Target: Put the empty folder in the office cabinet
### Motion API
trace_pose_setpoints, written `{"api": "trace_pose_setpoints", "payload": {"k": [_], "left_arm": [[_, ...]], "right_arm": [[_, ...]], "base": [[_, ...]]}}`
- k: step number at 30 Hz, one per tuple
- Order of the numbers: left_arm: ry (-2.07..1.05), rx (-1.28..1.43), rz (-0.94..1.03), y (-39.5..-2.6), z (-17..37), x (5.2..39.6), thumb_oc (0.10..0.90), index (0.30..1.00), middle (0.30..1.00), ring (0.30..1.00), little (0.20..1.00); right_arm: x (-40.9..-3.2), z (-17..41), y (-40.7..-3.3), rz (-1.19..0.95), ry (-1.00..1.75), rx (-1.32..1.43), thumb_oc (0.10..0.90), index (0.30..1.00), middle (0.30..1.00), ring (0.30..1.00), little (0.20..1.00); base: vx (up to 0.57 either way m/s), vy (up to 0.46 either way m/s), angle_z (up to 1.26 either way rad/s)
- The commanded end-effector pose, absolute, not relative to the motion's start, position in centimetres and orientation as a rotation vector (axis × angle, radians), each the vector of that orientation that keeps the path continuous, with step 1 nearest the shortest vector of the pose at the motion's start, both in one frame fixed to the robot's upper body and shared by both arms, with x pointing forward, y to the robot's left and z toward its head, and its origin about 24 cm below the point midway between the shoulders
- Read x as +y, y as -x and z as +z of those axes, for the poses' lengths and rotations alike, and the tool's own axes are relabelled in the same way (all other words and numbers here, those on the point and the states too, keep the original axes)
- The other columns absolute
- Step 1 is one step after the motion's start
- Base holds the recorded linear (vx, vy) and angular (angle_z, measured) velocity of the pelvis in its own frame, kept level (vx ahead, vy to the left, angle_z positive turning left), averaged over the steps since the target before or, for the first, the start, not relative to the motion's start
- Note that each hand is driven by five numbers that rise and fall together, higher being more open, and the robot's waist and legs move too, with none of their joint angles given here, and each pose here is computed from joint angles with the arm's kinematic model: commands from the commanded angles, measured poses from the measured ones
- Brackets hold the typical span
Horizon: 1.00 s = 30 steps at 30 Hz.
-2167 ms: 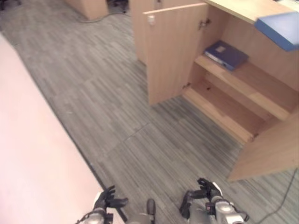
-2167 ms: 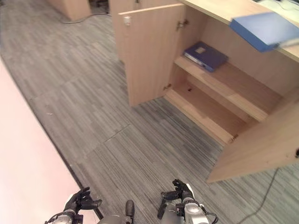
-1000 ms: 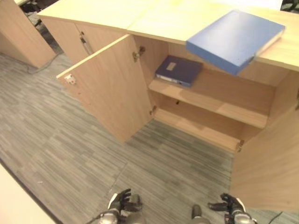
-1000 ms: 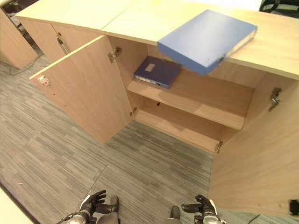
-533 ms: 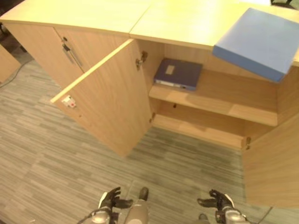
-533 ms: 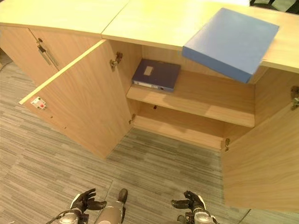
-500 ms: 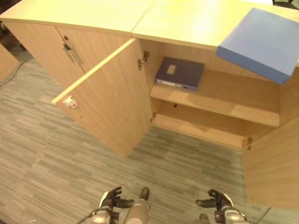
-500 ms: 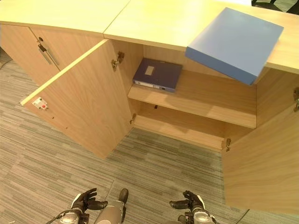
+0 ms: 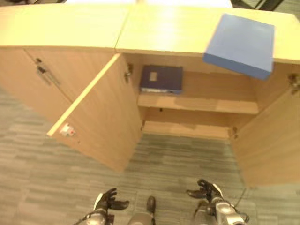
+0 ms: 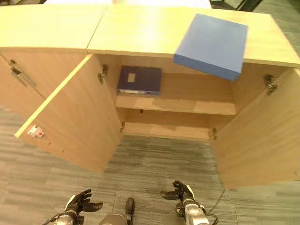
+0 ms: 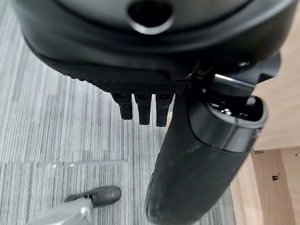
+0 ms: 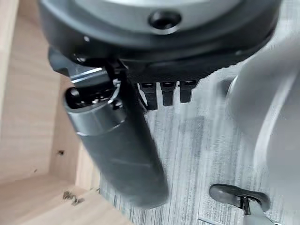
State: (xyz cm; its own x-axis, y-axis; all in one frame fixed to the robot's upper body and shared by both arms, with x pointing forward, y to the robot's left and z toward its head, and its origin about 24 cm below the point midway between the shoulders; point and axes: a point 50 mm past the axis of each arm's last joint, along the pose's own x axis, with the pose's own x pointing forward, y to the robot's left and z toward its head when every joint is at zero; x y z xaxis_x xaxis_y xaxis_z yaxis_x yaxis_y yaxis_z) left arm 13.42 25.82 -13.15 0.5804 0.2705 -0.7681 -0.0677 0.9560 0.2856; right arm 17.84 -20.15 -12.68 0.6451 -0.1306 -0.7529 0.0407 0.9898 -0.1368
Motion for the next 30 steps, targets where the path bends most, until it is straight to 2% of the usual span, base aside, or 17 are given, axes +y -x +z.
{"api": "trace_pose_setpoints", "payload": {"k": [1,9,14,21,30], "left_arm": [[-0.252,0.838,0.221,-14.9,-12.1,26.3,0.8,0.9,0.9,0.9,0.9],[-0.216,0.911,0.218,-13.9,-13.4,25.1,0.8,0.9,0.9,0.9,0.9],[-0.205,0.914,0.189,-14.3,-13.5,24.4,0.8,0.9,0.9,0.9,0.9],[-0.216,0.885,0.173,-15.0,-13.1,24.4,0.8,0.9,0.9,0.9,0.9],[-0.232,0.897,0.117,-15.1,-13.4,23.3,0.8,0.9,0.9,0.9,0.9]], "right_arm": [[-23.7,-10.8,-19.5,-0.183,0.195,0.777,0.8,0.9,0.9,0.9,0.9],[-27.5,-13.0,-14.0,-0.329,0.214,0.98,0.8,0.9,0.9,0.9,0.9],[-28.6,-13.1,-12.9,-0.348,0.241,1.024,0.8,0.9,0.9,0.9,0.9],[-28.3,-13.2,-12.9,-0.295,0.268,1.029,0.8,0.9,0.9,0.9,0.9],[-27.0,-12.8,-14.8,-0.238,0.266,0.964,0.8,0.9,0.9,0.9,0.9]], "base": [[0.31,-0.163,-0.13],[0.3,-0.272,0.32],[0.14,-0.228,0.13],[0.13,-0.21,-0.02],[0.16,-0.017,0.02]]}}
